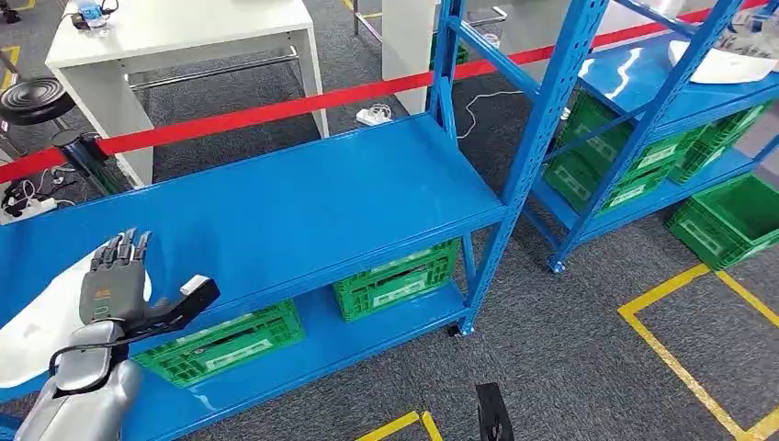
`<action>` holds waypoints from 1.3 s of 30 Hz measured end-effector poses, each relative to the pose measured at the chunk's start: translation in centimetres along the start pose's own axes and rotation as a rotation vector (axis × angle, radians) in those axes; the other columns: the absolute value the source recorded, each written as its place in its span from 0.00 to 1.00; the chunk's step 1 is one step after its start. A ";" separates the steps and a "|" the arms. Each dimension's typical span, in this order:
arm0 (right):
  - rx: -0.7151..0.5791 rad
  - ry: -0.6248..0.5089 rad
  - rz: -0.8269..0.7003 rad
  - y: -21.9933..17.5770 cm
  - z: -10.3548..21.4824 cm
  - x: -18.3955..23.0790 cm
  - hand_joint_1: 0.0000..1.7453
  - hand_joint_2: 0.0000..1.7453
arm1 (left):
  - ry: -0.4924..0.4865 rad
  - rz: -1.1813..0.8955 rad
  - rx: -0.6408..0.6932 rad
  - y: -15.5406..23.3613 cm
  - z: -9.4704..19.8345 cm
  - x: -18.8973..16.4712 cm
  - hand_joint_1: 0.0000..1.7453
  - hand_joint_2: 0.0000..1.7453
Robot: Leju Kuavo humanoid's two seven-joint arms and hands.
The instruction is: Take the parts from the cabinet and place them on the table.
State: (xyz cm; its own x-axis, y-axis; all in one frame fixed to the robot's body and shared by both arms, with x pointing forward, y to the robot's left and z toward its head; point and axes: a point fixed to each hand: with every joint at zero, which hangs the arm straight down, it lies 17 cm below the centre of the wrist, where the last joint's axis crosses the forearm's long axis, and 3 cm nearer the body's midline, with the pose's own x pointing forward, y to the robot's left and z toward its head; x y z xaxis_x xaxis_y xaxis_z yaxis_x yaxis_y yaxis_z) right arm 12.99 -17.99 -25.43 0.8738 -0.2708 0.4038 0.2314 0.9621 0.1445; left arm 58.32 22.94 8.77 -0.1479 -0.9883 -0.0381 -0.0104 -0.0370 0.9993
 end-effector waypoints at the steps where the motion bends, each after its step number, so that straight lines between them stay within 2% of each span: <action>1: 0.001 -0.002 0.001 0.0 0.0 0.0 0.00 0.00 | 0.008 -0.009 -0.007 -0.2 0.0 -0.2 0.00 1.00; 9: -0.002 -0.010 0.014 0.0 0.0 0.2 0.00 0.00 | 0.078 -0.051 -0.104 -2.8 1.1 -3.3 0.00 1.00; 16: -0.009 -0.023 0.016 -0.2 -0.1 0.5 0.00 0.00 | 0.090 -0.071 -0.138 -3.4 1.2 -4.2 0.00 1.00; 29: -0.007 -0.057 0.029 0.0 -0.4 2.0 0.00 0.00 | 0.123 -0.102 -0.092 -2.4 1.1 -5.5 0.00 1.00; 30: -0.007 -0.057 0.029 0.0 -0.4 2.0 0.00 0.00 | 0.125 -0.105 -0.088 -2.3 1.1 -5.6 0.97 1.00; 31: -0.007 -0.057 0.029 0.0 -0.4 2.0 0.00 0.00 | 0.126 -0.109 -0.086 -2.3 1.1 -5.7 1.00 1.00; 39: -0.010 -0.070 0.024 -0.1 -0.4 2.3 0.00 0.00 | 0.142 -0.147 -0.087 -2.2 1.2 -6.2 1.00 1.00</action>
State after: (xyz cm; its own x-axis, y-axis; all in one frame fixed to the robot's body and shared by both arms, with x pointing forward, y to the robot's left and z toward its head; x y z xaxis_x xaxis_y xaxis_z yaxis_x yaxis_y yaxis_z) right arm 15.12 -18.64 -24.85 0.8470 -0.2490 0.4696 0.2151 0.9685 0.1255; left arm 58.11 29.35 6.76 -0.0106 -0.9821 -0.1881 0.0652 -0.1884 0.9799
